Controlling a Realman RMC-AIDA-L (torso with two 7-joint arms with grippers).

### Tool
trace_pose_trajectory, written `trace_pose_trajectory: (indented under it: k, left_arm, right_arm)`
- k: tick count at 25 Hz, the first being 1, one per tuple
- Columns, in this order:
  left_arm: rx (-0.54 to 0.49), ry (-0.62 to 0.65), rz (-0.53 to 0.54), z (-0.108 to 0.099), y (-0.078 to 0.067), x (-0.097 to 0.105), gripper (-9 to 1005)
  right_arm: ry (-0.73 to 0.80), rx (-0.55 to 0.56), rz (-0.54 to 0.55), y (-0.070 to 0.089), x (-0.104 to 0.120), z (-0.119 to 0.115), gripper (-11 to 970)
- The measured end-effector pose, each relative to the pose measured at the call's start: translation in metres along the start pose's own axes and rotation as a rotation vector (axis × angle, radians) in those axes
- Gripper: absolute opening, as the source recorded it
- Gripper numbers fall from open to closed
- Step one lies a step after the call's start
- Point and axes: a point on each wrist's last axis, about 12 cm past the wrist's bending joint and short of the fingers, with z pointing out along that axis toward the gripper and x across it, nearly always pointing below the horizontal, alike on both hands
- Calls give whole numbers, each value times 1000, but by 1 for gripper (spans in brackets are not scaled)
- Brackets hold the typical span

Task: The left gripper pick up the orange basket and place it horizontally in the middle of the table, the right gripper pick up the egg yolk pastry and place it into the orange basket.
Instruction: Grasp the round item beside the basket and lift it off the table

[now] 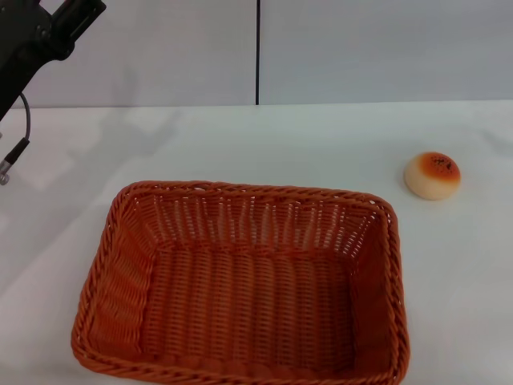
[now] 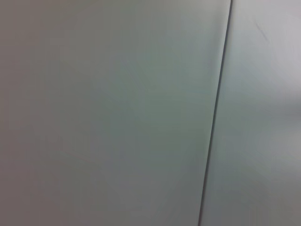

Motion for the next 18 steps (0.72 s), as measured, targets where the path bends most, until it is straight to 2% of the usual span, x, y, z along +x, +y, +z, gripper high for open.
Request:
trace_pose_trajectory:
  k: [7, 13, 18]
  left_arm:
    - [3, -3, 7, -4, -1, 1, 864]
    - [2, -2, 9, -5, -1, 1, 864]
    - [-1, -2, 19, -7, -1, 1, 864]
  right_arm:
    - [69, -67, 118, 7, -2, 33, 827]
    - [119, -100, 196, 11, 1, 50, 827]
    - [223, -117, 244, 12, 9, 63, 827]
